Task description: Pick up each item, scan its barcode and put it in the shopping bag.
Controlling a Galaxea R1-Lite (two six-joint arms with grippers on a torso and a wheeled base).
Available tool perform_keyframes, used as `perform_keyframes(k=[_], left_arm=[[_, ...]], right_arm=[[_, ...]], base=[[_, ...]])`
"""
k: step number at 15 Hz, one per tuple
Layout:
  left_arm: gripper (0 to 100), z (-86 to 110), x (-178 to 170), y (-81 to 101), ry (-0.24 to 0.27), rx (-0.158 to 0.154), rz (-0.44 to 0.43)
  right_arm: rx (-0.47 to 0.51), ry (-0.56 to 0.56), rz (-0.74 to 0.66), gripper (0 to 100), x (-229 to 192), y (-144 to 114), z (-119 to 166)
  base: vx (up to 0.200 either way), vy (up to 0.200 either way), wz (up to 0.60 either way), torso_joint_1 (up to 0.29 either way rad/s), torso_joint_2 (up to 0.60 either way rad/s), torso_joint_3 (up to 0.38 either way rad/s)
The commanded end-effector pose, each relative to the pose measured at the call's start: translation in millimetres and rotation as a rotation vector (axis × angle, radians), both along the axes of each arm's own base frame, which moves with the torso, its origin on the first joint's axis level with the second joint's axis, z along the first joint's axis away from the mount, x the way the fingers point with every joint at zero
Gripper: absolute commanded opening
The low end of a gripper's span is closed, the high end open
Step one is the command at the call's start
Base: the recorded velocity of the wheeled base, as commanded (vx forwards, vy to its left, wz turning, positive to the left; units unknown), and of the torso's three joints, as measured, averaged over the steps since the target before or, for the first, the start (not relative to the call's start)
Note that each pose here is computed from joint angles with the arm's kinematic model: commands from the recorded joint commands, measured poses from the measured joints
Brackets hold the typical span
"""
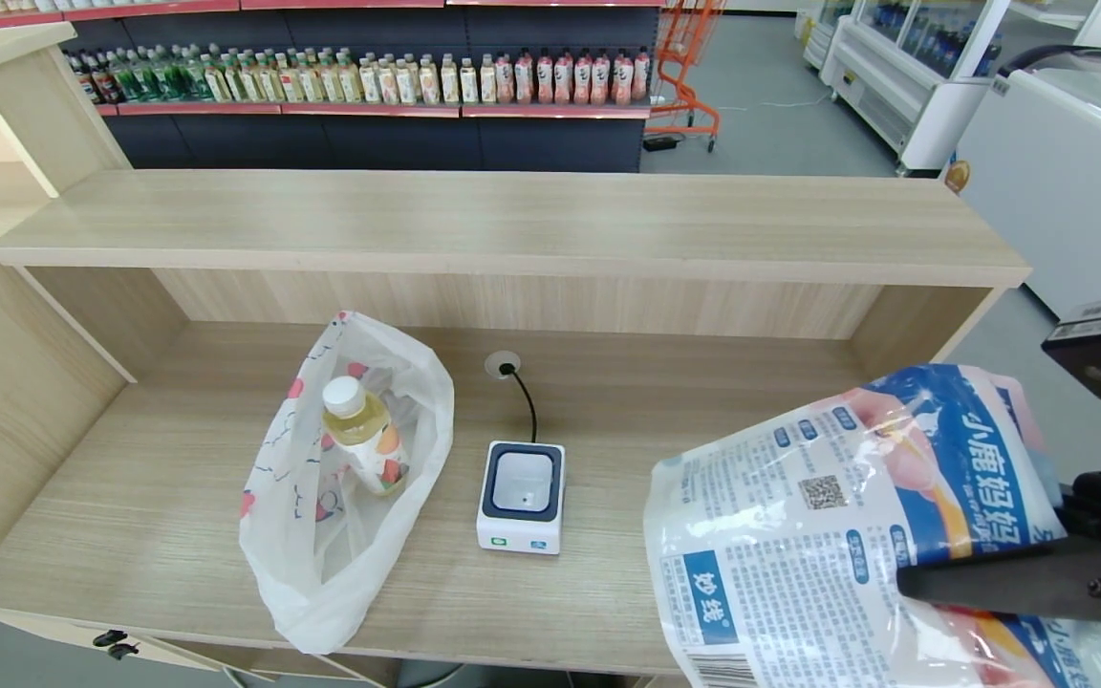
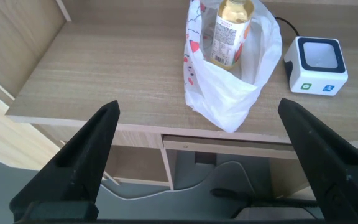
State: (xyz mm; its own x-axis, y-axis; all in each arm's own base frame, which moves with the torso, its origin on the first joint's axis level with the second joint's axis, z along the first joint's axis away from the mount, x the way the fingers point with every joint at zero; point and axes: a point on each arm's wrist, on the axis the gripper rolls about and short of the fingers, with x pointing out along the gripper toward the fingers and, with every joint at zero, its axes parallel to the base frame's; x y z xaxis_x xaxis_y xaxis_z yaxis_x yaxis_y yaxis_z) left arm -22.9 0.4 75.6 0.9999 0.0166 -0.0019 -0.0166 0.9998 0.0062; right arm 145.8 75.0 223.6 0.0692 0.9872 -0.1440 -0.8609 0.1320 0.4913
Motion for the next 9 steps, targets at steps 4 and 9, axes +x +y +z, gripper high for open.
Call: perform_keyframes(k=[4, 9], left_arm=[[100, 0.0, 0.0, 0.0, 0.0, 0.0, 0.0], [100, 0.0, 0.0, 0.0, 0.0, 0.0, 0.0]], right_arm=[[-0.022, 0.016, -0.013, 0, 8.3, 3.0, -7.7], [-0.023, 0.013, -0.016, 0, 8.4, 2.7, -7.7]], base=[[0.0, 0.0, 0.0, 0.0, 0.0, 0.0], [0.0, 0.0, 0.0, 0.0, 0.0, 0.0]])
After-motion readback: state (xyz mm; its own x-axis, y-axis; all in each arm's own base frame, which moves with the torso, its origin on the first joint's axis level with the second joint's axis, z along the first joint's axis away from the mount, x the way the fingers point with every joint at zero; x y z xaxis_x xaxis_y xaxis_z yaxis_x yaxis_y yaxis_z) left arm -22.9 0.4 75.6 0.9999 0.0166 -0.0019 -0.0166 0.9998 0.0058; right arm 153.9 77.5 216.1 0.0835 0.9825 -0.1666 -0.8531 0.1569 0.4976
